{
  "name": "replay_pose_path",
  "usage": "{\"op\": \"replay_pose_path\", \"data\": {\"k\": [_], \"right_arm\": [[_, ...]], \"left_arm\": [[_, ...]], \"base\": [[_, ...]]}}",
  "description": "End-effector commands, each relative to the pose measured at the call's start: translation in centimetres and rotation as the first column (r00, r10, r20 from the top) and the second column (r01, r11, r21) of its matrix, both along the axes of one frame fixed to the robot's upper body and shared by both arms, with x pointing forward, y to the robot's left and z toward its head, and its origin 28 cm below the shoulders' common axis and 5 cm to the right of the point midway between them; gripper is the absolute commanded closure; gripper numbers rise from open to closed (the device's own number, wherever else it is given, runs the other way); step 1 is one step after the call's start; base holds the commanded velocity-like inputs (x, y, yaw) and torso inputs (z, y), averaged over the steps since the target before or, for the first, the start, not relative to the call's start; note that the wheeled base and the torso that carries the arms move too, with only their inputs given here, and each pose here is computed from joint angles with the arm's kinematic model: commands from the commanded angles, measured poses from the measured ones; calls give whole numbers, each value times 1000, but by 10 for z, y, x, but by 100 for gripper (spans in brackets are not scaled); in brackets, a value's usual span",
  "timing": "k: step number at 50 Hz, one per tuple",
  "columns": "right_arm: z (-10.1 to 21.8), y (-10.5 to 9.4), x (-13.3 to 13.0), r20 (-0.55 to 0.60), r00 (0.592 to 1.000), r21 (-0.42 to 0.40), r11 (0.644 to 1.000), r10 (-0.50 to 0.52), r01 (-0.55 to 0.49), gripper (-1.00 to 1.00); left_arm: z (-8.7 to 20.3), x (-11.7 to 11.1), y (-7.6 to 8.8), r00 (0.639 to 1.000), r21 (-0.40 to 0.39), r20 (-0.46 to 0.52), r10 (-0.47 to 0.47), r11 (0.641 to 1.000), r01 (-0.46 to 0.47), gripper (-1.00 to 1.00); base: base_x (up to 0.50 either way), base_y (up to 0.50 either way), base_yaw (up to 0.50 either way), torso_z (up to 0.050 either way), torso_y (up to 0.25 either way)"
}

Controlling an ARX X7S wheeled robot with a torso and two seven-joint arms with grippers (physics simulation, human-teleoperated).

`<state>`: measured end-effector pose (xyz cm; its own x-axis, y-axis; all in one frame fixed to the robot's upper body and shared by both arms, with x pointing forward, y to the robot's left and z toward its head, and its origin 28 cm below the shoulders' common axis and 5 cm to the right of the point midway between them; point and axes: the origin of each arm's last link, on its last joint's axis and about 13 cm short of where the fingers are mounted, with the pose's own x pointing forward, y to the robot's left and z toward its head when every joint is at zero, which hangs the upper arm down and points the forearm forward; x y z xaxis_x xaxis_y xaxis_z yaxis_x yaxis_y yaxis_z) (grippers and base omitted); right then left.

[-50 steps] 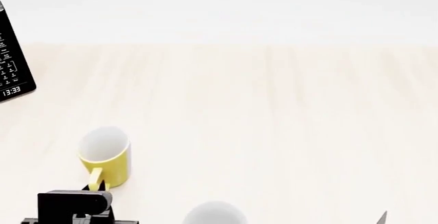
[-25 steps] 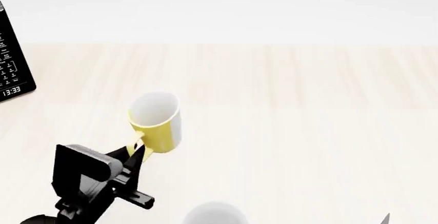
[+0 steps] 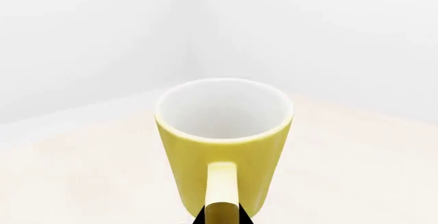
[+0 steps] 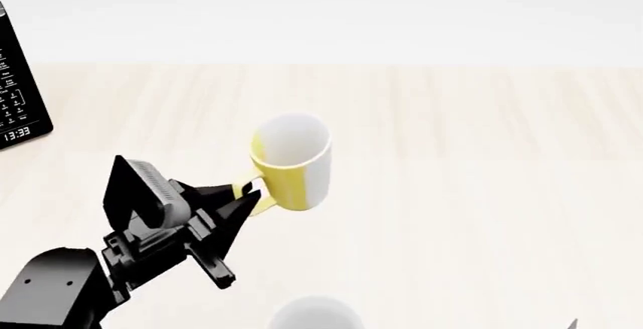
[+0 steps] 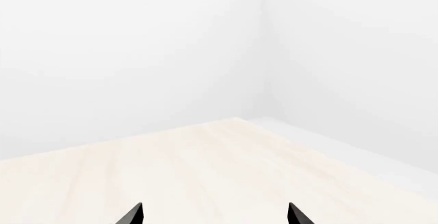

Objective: Put the yellow and white mug to the front of the white mug.

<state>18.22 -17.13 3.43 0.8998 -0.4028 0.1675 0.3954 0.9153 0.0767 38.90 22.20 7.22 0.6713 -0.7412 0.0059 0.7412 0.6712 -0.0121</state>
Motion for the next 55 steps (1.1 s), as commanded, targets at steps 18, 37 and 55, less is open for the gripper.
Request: {"op": "replay_pose_path", "data": {"k": [18,37,55], "right_arm": [[1,-1,-1,7,1000,3,1000,-3,3,-100],[1,-1,-1,7,1000,5,1000,3,-3,-100],[1,-1,-2,7,1000,4,1000,1,-1,-100]], "left_arm": [[5,-6,-2,991,12,28,-130,991,130,100],[-2,-11,-6,986,27,17,-165,986,164,100],[-8,-14,-12,981,71,20,-191,979,189,100]], "base": [[0,0,0,0,0],[0,0,0,0,1],[0,0,0,0,0]]}}
